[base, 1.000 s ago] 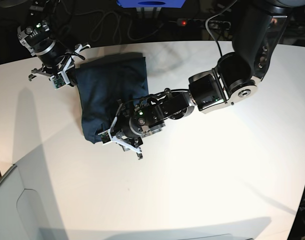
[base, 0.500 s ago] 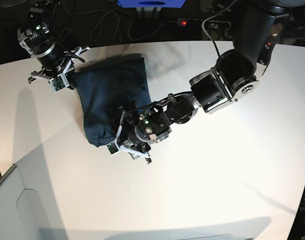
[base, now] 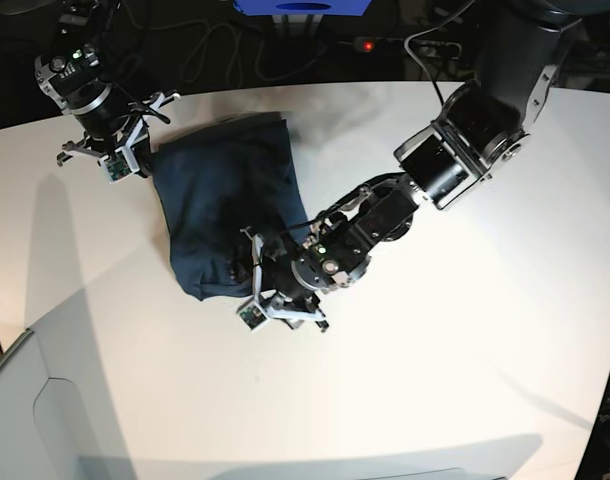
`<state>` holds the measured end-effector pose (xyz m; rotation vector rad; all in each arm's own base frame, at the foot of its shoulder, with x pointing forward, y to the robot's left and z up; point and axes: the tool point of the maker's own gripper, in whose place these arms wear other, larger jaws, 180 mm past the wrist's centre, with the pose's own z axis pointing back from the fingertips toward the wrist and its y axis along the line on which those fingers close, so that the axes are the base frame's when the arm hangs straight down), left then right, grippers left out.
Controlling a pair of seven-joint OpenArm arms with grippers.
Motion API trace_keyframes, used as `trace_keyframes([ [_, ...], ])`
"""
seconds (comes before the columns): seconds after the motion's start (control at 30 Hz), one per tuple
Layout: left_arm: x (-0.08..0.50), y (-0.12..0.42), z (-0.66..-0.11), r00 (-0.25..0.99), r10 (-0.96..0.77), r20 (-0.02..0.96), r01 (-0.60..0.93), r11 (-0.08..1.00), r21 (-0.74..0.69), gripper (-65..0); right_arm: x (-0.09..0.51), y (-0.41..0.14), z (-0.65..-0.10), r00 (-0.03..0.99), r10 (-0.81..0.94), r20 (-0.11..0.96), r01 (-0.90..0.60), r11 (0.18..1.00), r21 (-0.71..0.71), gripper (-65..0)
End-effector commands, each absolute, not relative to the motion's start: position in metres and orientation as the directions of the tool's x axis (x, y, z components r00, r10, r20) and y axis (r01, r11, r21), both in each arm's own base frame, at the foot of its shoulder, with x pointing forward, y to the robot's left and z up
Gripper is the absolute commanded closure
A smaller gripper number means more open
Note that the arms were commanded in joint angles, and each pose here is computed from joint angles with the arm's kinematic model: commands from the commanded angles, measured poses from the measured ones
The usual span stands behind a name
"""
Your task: Fold the T-shirt properly
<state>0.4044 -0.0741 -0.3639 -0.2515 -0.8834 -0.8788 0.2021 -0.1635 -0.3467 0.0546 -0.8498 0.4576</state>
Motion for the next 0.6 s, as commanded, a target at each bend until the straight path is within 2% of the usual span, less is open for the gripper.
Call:
trace_keyframes([
  [0.0,0.417,-0.078,-0.34,0.286,-0.524,0.802,0.742,0.65,0.16,-33.2,0.206,-0.16,-0.338,0.534,0.371,0.76,-0.424,0.895,-0.14,-0.1],
  [0.3,0.434,-0.026,-0.323,0.384,-0.319,0.866,0.591,0.806,0.035,-33.2,0.206,-0.161,-0.34,0.538,0.371,0.757,-0.424,0.895,-0.137,-0.1],
  [0.57,0.428,0.063,-0.308,0.4,-0.173,0.9,0.415,0.91,-0.01,-33.2,0.212,-0.166,-0.362,0.578,0.334,0.744,-0.409,0.908,-0.089,-0.1],
])
